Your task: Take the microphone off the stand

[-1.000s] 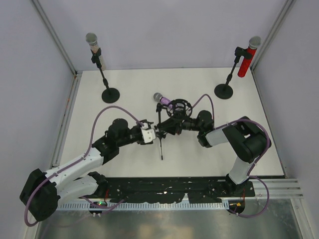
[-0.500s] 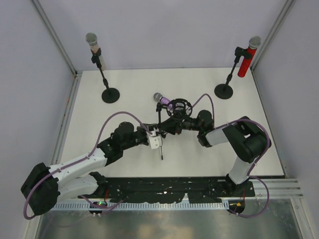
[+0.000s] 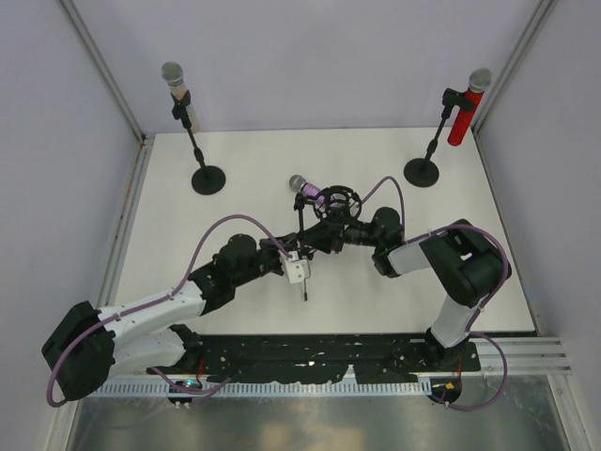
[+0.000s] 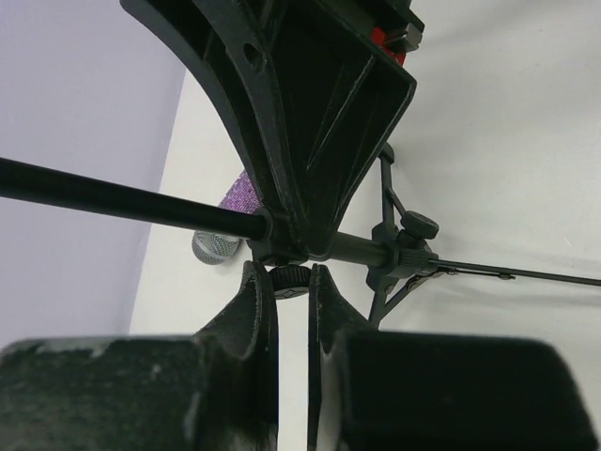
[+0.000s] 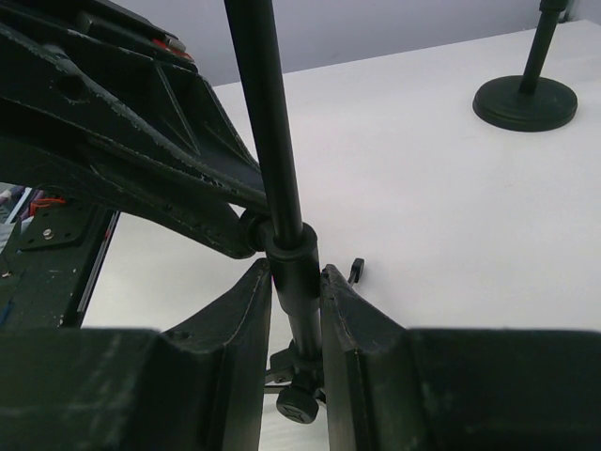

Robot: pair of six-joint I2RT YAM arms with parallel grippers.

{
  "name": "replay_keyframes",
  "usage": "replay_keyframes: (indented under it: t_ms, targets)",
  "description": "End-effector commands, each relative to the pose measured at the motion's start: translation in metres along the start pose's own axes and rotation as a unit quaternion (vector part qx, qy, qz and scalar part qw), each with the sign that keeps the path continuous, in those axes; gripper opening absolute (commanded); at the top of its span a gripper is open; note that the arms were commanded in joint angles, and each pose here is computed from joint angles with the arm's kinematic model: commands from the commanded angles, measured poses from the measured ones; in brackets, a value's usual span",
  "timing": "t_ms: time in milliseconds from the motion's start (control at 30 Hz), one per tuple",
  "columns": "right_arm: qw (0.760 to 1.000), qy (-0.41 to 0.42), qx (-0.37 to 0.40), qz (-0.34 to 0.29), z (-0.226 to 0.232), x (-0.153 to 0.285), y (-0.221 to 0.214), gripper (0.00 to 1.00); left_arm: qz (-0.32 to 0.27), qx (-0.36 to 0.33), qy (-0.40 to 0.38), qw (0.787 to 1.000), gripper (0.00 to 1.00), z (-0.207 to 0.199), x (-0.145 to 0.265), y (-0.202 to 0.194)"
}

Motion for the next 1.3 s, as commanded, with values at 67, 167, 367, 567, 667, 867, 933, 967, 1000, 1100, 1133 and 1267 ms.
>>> replay_keyframes:
  t_ms: [67,167,367,567,667,867,933,967,1000,1100,1133,1267]
  targets:
    - [1.0,-0.004,0.018,-0.009,-0.005,-0.001,0.008,0.26,-0.007,0.039,0.002,0.999,0.03,-0.002,-0.002,0.002]
    - [1.0,-0.006,0.027,-0.007,-0.005,0.001,0.007,0.26,-0.006,0.099,-0.03,0.995,0.02,-0.009,-0.004,0.003]
    - [0.999,-0.009,0.034,-0.006,-0.006,0.004,0.006,0.26,-0.02,0.282,-0.11,0.953,0.07,-0.006,-0.001,0.006]
    - [0.999,-0.01,0.036,-0.008,-0.005,0.005,0.004,0.26,-0.025,0.454,-0.208,0.866,0.37,0.0,-0.001,-0.001]
    - [0.999,-0.01,0.035,-0.009,-0.004,0.006,0.003,0.26,-0.018,0.506,-0.244,0.827,0.47,-0.002,-0.003,-0.002]
    - [0.999,-0.013,0.035,-0.012,-0.007,0.007,0.007,0.27,-0.021,0.522,-0.28,0.805,0.63,-0.002,-0.003,0.004]
    - [0.999,-0.015,0.031,-0.012,-0.008,0.008,0.007,0.35,-0.026,0.513,-0.272,0.814,0.66,-0.001,-0.001,0.005]
    - [0.999,-0.016,0.03,-0.012,-0.009,0.009,0.007,0.43,-0.028,0.503,-0.264,0.822,0.68,0.001,0.0,0.005]
    - [0.999,-0.015,0.026,-0.013,-0.01,0.009,0.008,0.58,-0.028,0.498,-0.258,0.827,0.68,0.002,0.001,0.003]
    - [1.0,-0.012,0.019,-0.015,-0.012,0.013,0.007,0.78,-0.034,0.484,-0.235,0.842,0.69,0.01,0.004,0.002]
    - [1.0,-0.012,0.017,-0.016,-0.012,0.014,0.007,0.83,-0.036,0.483,-0.226,0.845,0.7,0.013,0.005,0.001]
    - [0.999,-0.017,0.017,-0.02,-0.018,0.022,0.01,0.91,-0.054,0.47,-0.196,0.859,0.71,0.025,0.009,0.002]
Point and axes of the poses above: each gripper's point midway between its finger pads, its own x axis back along the fingers, its own z axis along the line the jaws close on, y = z × x, the point moved 5 cm from there along x, back along the fingers, and after that the axes turned 15 degrees about x, right-handed, at the moved point
